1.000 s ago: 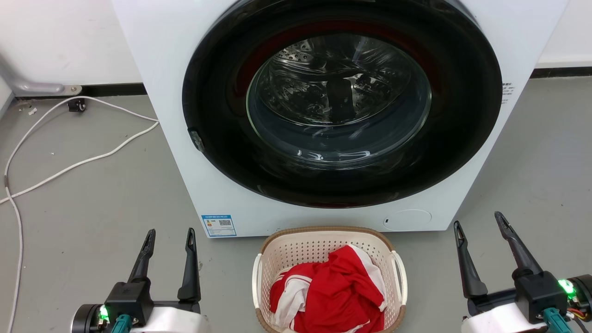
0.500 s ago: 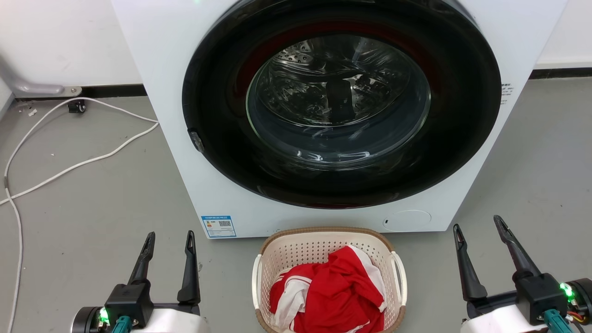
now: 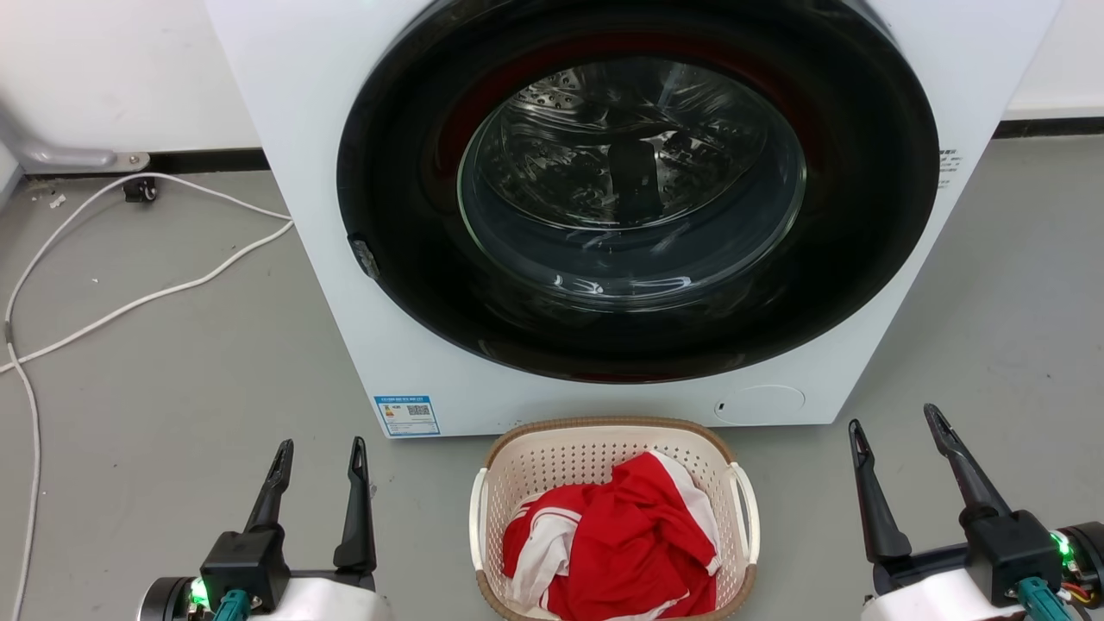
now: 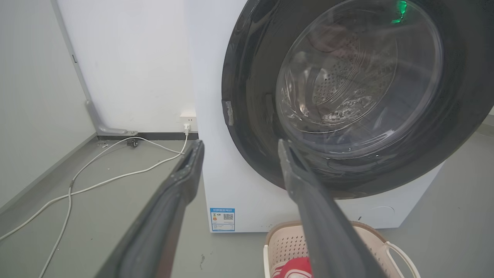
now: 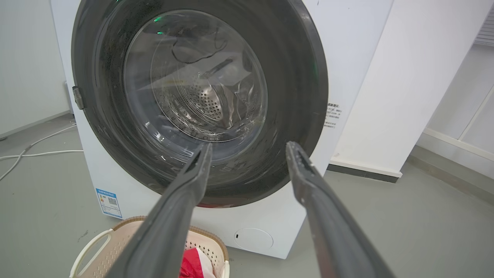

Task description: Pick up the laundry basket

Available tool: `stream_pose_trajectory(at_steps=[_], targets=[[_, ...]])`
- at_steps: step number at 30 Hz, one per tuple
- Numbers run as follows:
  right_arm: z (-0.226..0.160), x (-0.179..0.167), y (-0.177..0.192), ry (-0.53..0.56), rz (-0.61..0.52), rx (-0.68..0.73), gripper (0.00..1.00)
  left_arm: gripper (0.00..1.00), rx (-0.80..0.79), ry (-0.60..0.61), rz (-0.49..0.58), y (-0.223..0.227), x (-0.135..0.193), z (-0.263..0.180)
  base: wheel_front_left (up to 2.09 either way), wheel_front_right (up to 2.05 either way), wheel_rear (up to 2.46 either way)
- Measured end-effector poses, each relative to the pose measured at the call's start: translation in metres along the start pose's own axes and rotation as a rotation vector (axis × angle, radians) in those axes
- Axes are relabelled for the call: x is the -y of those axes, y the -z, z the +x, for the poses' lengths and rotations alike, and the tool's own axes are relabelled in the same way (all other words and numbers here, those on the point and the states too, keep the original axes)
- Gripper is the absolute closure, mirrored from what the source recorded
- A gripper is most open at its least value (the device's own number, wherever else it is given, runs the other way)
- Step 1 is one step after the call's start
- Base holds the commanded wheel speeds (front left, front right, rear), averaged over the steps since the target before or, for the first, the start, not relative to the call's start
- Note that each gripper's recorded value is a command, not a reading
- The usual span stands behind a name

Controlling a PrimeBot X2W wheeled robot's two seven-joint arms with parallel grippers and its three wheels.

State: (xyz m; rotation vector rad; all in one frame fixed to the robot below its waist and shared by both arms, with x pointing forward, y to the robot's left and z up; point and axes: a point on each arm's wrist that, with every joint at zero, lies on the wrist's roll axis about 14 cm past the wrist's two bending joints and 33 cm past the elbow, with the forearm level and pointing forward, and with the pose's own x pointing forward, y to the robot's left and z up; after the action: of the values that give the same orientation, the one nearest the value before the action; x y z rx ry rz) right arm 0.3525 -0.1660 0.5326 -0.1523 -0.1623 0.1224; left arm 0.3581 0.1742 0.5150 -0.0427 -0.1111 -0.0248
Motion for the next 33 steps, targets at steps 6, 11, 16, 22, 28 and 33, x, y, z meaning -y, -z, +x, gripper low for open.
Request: stream_pose_trajectory(at_steps=[6, 11, 16, 22, 28, 33], targets=[[0.007, 0.001, 0.007, -0.001, 0.001, -0.019, 0.0, 0.0, -0.034, 0.018, -0.004, 0.012, 0.004, 0.009, 0.0, 0.0, 0.0], [0.017, -0.002, 0.019, -0.015, -0.004, -0.048, 0.0, 0.0, -0.065, 0.03, -0.015, 0.023, 0.007, 0.021, 0.0, 0.0, 0.0], [0.029, -0.01, 0.043, -0.047, -0.018, -0.117, 0.0, 0.0, -0.118, 0.055, -0.016, 0.042, 0.013, 0.037, 0.0, 0.0, 0.0], [0.04, -0.016, 0.079, -0.081, -0.04, -0.218, 0.0, 0.0, -0.23, 0.105, -0.027, 0.081, 0.027, 0.05, 0.0, 0.0, 0.0], [0.056, -0.021, 0.118, -0.116, -0.057, -0.323, 0.0, 0.0, -0.346, 0.14, -0.039, 0.122, 0.036, 0.065, 0.0, 0.0, 0.0], [0.077, -0.023, 0.148, -0.132, -0.049, -0.382, 0.0, 0.0, -0.439, 0.156, -0.034, 0.159, 0.039, 0.081, 0.0, 0.0, 0.0]])
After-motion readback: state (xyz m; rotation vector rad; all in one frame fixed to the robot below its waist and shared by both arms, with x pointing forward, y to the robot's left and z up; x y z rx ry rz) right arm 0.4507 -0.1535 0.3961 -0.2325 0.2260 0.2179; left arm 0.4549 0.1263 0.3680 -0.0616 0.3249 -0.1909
